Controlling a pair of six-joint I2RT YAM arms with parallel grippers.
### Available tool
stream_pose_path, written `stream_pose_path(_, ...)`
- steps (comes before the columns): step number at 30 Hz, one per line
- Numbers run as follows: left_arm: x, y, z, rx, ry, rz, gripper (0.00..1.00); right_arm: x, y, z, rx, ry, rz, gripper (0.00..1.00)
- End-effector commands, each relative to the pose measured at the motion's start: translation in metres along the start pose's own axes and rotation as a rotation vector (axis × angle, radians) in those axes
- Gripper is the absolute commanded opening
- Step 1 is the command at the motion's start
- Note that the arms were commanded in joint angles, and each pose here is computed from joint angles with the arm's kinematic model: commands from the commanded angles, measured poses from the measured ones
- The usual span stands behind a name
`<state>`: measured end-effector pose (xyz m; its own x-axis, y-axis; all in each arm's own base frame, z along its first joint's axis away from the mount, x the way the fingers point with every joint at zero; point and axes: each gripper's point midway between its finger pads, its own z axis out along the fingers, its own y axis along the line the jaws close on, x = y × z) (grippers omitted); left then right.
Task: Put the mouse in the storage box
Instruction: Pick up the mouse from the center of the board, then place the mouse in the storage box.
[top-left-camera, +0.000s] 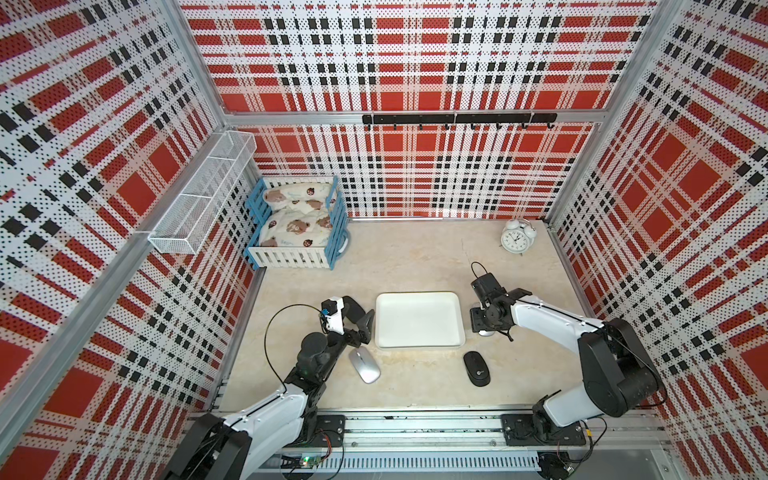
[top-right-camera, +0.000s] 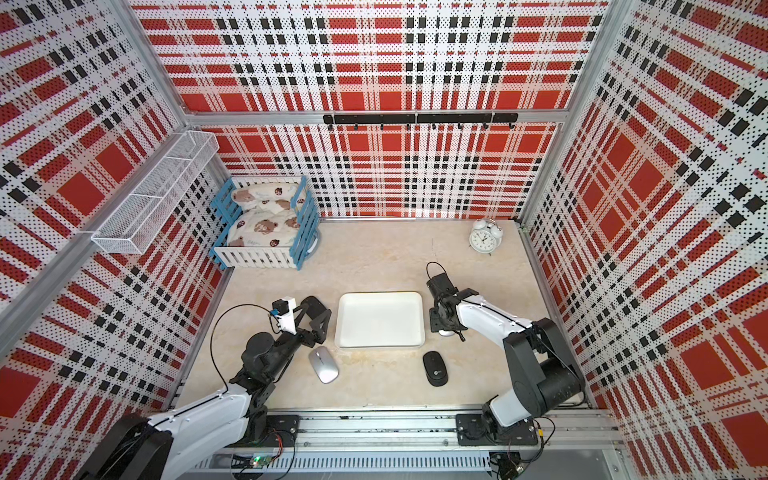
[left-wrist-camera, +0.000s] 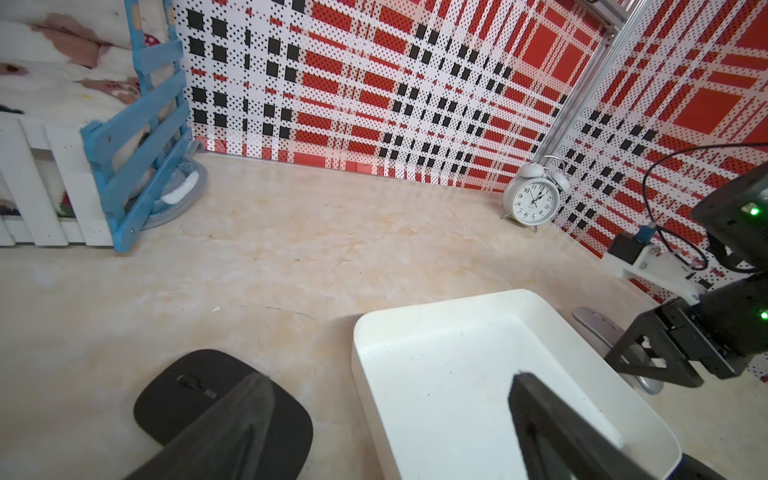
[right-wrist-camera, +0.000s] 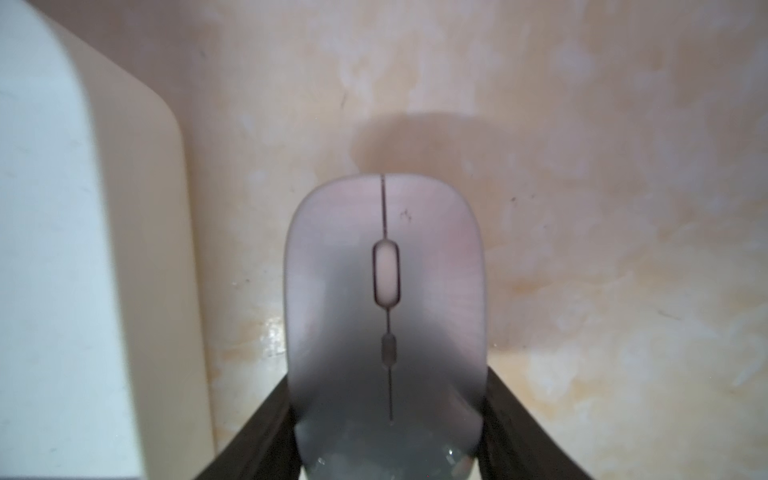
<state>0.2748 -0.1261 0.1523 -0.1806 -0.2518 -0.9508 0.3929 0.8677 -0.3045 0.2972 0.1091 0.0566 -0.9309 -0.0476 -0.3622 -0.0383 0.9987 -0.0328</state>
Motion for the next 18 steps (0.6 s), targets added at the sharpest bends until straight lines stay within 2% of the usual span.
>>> stream_pose_path(1,-0.010,0.004,-0.007,-0.032,-0.069,-0.010,0.95,-0.030,0.003,-0.037,-0.013,-0.101,0.013,0.55)
stream_pose_path(4,-0.012,0.006,-0.010,-0.048,-0.087,-0.013,0.95,-0.045,0.014,-0.056,-0.043,-0.137,0.012,0.54)
stream_pose_path(9,-0.012,0.009,-0.013,-0.077,-0.101,-0.009,0.95,-0.051,0.078,-0.075,-0.170,-0.184,-0.057,0.54)
stream_pose_path(18,-0.010,0.007,-0.013,-0.083,-0.098,0.005,0.95,-0.023,0.131,-0.041,-0.191,-0.082,-0.029,0.54)
